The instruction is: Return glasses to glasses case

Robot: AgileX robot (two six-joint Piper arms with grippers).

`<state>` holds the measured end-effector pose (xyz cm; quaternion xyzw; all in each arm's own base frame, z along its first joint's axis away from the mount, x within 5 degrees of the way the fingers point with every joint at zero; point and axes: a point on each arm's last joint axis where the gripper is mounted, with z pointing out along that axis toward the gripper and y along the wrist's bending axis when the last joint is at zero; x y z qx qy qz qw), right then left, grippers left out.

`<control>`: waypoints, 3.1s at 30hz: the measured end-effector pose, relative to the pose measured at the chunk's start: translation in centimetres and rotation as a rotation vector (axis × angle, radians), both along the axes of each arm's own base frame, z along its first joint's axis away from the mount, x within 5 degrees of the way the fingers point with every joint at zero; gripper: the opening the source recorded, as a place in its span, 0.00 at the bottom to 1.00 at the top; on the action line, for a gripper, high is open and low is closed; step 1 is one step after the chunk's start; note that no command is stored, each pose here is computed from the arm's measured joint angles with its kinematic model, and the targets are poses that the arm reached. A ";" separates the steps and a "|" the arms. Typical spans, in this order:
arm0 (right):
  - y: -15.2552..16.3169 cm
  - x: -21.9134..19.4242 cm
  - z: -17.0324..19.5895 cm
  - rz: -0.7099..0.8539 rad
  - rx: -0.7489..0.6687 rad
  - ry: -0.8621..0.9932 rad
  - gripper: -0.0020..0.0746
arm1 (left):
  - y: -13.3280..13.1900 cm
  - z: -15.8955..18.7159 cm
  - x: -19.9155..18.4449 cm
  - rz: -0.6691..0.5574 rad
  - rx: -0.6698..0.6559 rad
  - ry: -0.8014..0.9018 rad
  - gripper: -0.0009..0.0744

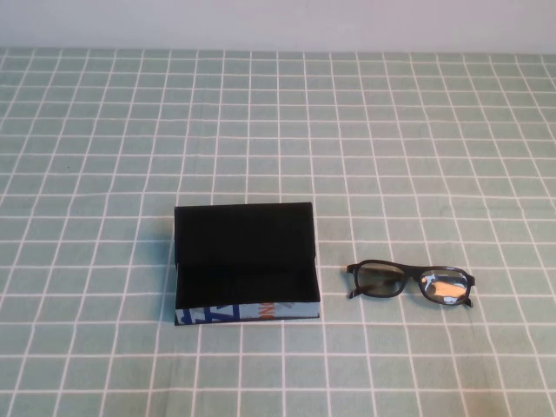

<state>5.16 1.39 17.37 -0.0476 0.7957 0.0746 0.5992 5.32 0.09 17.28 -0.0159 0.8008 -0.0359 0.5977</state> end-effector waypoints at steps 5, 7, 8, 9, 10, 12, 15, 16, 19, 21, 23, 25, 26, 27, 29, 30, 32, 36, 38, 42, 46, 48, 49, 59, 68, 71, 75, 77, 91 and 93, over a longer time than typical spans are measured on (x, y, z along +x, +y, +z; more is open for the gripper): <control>0.0 0.0 0.0 0.000 0.000 0.000 0.01 | 0.0 0.0 0.0 0.000 0.000 0.000 0.01; 0.0 0.0 0.0 0.000 0.000 0.000 0.01 | 0.0 0.0 0.0 0.000 0.000 0.000 0.01; 0.0 0.0 0.0 0.000 0.000 0.000 0.01 | 0.0 0.0 0.0 0.000 0.000 0.000 0.01; 0.0 0.0 0.0 0.000 0.000 0.000 0.01 | 0.0 0.0 0.0 0.000 0.000 0.000 0.01; 0.0 0.0 0.0 0.000 0.000 0.000 0.01 | 0.0 0.0 0.0 0.000 0.000 0.000 0.01; 0.0 0.0 0.0 0.000 0.000 0.000 0.01 | 0.0 0.0 0.0 0.000 0.000 0.000 0.01; 0.0 0.0 0.0 0.000 0.000 0.000 0.01 | 0.0 0.0 0.0 0.000 0.000 0.000 0.01; 0.0 0.0 0.0 0.000 0.000 0.000 0.01 | 0.0 0.0 0.0 0.000 0.000 0.000 0.01; 0.0 0.0 0.0 0.000 0.000 0.000 0.01 | 0.0 0.0 0.0 0.000 0.000 0.000 0.01; 0.0 0.0 0.0 0.000 0.000 0.000 0.01 | 0.0 0.0 0.0 0.000 0.000 0.000 0.01; 0.0 0.0 0.0 0.000 0.000 0.000 0.01 | 0.0 0.0 0.0 0.000 0.000 0.000 0.01; 0.0 0.0 0.0 0.000 0.000 0.000 0.01 | 0.0 0.0 0.0 0.000 0.000 0.000 0.01; 0.0 0.0 0.0 -0.001 0.000 -0.002 0.01 | 0.0 0.0 0.0 0.000 0.000 0.000 0.01; 0.0 0.0 0.0 -0.002 0.000 -0.005 0.01 | 0.0 0.0 0.0 0.000 0.000 0.000 0.01; 0.0 0.0 0.1 -0.002 0.001 -0.007 0.01 | 0.0 0.0 0.0 0.000 0.000 0.000 0.01; 0.0 0.0 0.1 -0.002 0.001 -0.007 0.01 | 0.0 0.0 0.0 0.000 0.003 0.000 0.01; 0.0 0.0 0.1 -0.002 0.001 -0.007 0.01 | 0.1 0.0 0.0 0.002 0.028 -0.002 0.01; -0.1 0.1 0.2 -0.006 0.002 -0.018 0.01 | 0.1 0.1 0.0 0.000 0.033 -0.016 0.01; -0.1 0.1 0.4 -0.017 0.004 -0.050 0.01 | 0.0 0.4 0.1 -0.009 0.029 -0.053 0.01; -0.6 0.4 2.0 -0.078 0.053 -0.218 0.01 | -0.5 2.2 0.3 -0.059 0.008 -0.245 0.01; -1.6 0.3 4.5 -0.182 0.092 -0.494 0.01 | -1.3 5.1 -0.1 -0.148 -0.023 -0.568 0.01; -2.1 -0.1 5.7 -0.235 0.110 -0.632 0.01 | -1.7 6.5 -0.8 -0.194 -0.040 -0.735 0.01; -2.4 -0.3 6.2 -0.258 0.117 -0.691 0.01 | -1.8 7.0 -1.1 -0.215 -0.047 -0.807 0.01; -3.6 -2.2 8.6 -0.389 0.154 -1.025 0.01 | -2.2 9.4 -3.3 -0.280 -0.023 -1.170 0.01; -3.9 -4.2 11.4 -0.331 0.429 -1.265 0.01 | -2.1 11.7 -5.0 -0.293 -0.033 -1.349 0.01; -3.3 -5.4 15.0 -0.221 0.454 -1.296 0.01 | -1.9 14.2 -5.7 -0.277 -0.037 -1.363 0.01; -2.5 -7.6 19.7 -0.096 0.471 -1.275 0.01 | -1.4 17.7 -6.8 -0.238 -0.055 -1.316 0.01; -2.3 -8.9 22.0 -0.059 0.487 -1.244 0.01 | -1.1 19.2 -6.9 -0.209 -0.052 -1.259 0.01; -0.7 1.5 25.0 -0.096 0.214 -0.396 0.01 | -1.2 18.3 2.5 -0.095 0.004 -0.528 0.01; -0.5 2.9 24.0 -0.102 0.185 -0.277 0.01 | -1.2 18.1 2.9 -0.094 0.005 -0.506 0.01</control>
